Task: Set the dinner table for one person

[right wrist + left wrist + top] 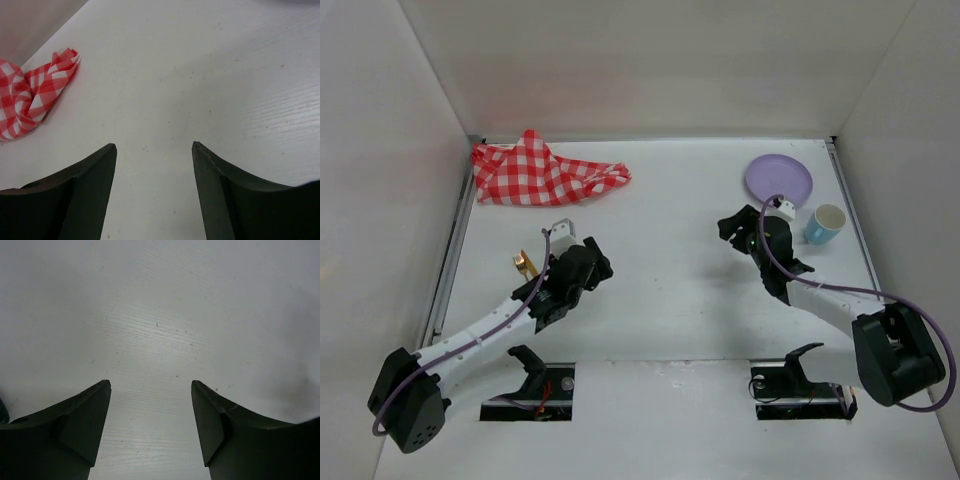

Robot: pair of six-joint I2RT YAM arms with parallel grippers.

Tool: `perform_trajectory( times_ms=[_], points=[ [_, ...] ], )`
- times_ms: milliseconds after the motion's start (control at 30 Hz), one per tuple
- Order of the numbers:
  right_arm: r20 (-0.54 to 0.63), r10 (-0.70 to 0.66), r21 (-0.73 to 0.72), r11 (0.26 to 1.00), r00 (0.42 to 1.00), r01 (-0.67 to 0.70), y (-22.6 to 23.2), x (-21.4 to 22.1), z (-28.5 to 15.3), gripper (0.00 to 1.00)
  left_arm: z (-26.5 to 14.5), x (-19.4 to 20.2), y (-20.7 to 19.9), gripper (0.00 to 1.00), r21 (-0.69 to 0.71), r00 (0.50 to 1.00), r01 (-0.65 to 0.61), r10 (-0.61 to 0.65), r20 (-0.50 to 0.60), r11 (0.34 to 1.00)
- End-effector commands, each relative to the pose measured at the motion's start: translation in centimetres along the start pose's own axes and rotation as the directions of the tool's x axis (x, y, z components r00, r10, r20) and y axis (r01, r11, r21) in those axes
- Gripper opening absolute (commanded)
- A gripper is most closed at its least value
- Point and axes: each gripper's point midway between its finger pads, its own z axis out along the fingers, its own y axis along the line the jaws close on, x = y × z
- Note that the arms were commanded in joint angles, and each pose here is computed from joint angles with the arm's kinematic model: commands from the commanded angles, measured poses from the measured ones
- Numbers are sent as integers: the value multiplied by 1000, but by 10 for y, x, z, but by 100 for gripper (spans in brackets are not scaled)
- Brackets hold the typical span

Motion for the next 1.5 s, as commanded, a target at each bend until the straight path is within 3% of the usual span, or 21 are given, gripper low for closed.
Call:
perform_trajectory(
  times_ms=[0, 300, 333, 400, 433, 467, 533, 567, 600, 667, 733, 833, 933, 1100, 1300, 1400, 1467],
  points=[
    [51, 20, -40, 999, 998, -18, 12, -15, 3, 68, 2, -10, 3, 64, 4, 998, 42, -42, 42, 999],
    [41, 16, -32, 999, 999, -15, 10, -11, 5, 68, 10, -39, 3, 63, 42, 982, 111, -116, 151, 993],
    [42, 17, -31, 999, 999, -16, 10, -12, 6, 62, 12, -43, 7, 62, 25, 980, 114, -117, 161, 993],
    [38, 11, -33, 999, 999, -10, 11, -11, 6, 39, 17, -58, 18, 61, -30, 967, 137, -127, 220, 990],
    [38, 9, -39, 999, 999, -7, 13, -12, 5, 20, 18, -66, 22, 60, -51, 958, 150, -133, 252, 987],
    [35, 4, -45, 999, 999, -3, 15, -14, 4, 9, 19, -76, 27, 51, -77, 945, 168, -138, 296, 983],
    [25, -16, -50, 999, 1000, 17, 20, -13, 3, 4, 24, -95, 32, 29, -117, 926, 181, -129, 353, 976],
    [23, -23, -53, 998, 999, 25, 22, -12, 3, 5, 29, -104, 32, 15, -138, 921, 179, -117, 372, 974],
    [21, -27, -57, 998, 999, 28, 24, -10, 3, 6, 35, -114, 31, 8, -152, 916, 181, -110, 386, 972],
    [14, -32, -61, 998, 999, 33, 25, -9, 3, 11, 49, -134, 29, 8, -178, 903, 185, -96, 418, 967],
    [13, -36, -67, 997, 999, 37, 27, -7, 4, 22, 65, -154, 28, 18, -205, 894, 189, -82, 440, 960],
    [9, -39, -67, 997, 999, 39, 27, -5, 7, 47, 96, -181, 25, 44, -259, 892, 178, -45, 450, 949],
    [-14, -46, -93, 995, 999, 44, 34, 0, 7, 59, 131, -199, 19, 57, -320, 901, 131, 22, 433, 938],
    [-32, -55, -103, 993, 998, 51, 37, 6, 9, 63, 184, -226, 34, 64, -512, 903, 29, 197, 382, 859],
    [-35, -57, -101, 993, 998, 53, 36, 7, 9, 66, 237, -214, 52, 64, -627, 928, -111, 306, 212, 771],
    [-34, -56, -99, 994, 998, 53, 36, 6, 8, 66, 248, -198, 53, 60, -627, 937, -151, 312, 155, 765],
    [-30, -54, -104, 993, 998, 51, 37, 5, 7, 67, 256, -183, 50, 52, -603, 944, -178, 307, 118, 777]
  ],
)
